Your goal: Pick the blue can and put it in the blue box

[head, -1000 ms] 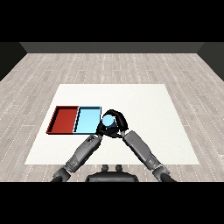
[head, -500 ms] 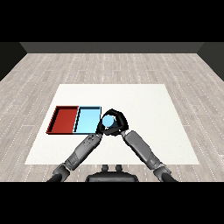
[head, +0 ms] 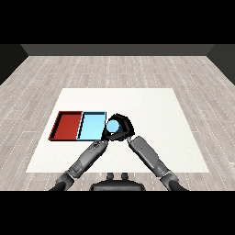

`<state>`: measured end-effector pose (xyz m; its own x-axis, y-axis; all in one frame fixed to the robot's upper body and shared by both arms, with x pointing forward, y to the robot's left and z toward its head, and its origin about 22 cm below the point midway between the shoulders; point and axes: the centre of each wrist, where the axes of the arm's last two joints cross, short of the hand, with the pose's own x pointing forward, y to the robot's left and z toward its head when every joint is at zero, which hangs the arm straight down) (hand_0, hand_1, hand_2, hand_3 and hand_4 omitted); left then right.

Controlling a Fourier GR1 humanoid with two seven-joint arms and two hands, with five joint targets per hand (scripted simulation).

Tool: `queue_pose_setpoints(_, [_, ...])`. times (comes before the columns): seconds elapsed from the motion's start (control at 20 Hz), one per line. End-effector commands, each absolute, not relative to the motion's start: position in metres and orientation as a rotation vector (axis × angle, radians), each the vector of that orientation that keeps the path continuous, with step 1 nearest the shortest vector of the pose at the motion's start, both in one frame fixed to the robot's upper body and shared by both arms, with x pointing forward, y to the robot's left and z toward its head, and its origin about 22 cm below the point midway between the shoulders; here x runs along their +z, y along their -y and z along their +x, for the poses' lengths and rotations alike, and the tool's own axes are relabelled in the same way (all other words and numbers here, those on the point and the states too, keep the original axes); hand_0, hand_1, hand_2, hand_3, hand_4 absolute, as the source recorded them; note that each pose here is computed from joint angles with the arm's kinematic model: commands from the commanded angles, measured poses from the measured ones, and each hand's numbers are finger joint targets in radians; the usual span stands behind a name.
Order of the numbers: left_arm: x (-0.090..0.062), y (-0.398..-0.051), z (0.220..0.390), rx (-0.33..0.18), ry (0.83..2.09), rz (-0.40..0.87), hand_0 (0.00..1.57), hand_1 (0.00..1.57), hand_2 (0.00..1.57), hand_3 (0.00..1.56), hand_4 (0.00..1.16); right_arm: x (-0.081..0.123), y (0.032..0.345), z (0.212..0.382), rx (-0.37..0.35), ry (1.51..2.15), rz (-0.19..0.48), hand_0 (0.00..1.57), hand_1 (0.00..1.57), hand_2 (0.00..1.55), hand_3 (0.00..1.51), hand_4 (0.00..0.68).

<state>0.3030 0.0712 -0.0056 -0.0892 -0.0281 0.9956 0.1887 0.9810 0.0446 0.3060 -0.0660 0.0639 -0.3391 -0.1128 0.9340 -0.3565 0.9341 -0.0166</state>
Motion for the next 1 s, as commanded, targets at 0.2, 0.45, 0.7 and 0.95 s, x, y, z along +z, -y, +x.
queue_pose_setpoints(0.2, [0.014,-0.055,0.308,-0.025,1.797,-0.121,1.57,1.57,1.56,1.44,0.88,0.062,0.077,0.299,0.211,1.852,0.355,0.83,0.83,0.91,0.59,0.144])
queue_pose_setpoints(0.45, [-0.003,-0.065,0.309,-0.021,1.830,-0.108,1.57,1.57,1.55,1.47,1.04,0.062,0.071,0.297,0.222,1.847,0.347,0.00,0.00,0.00,0.00,0.000])
queue_pose_setpoints(0.7, [-0.010,-0.064,0.294,-0.016,1.846,-0.137,1.57,1.57,1.55,1.44,1.12,0.072,0.072,0.305,0.201,1.881,0.321,0.00,0.00,0.00,0.00,0.000])
queue_pose_setpoints(0.95, [-0.012,-0.073,0.299,-0.057,1.885,-0.021,1.57,1.57,1.57,1.48,1.14,0.057,0.088,0.310,0.094,1.909,0.310,0.00,0.00,0.00,0.00,0.000])
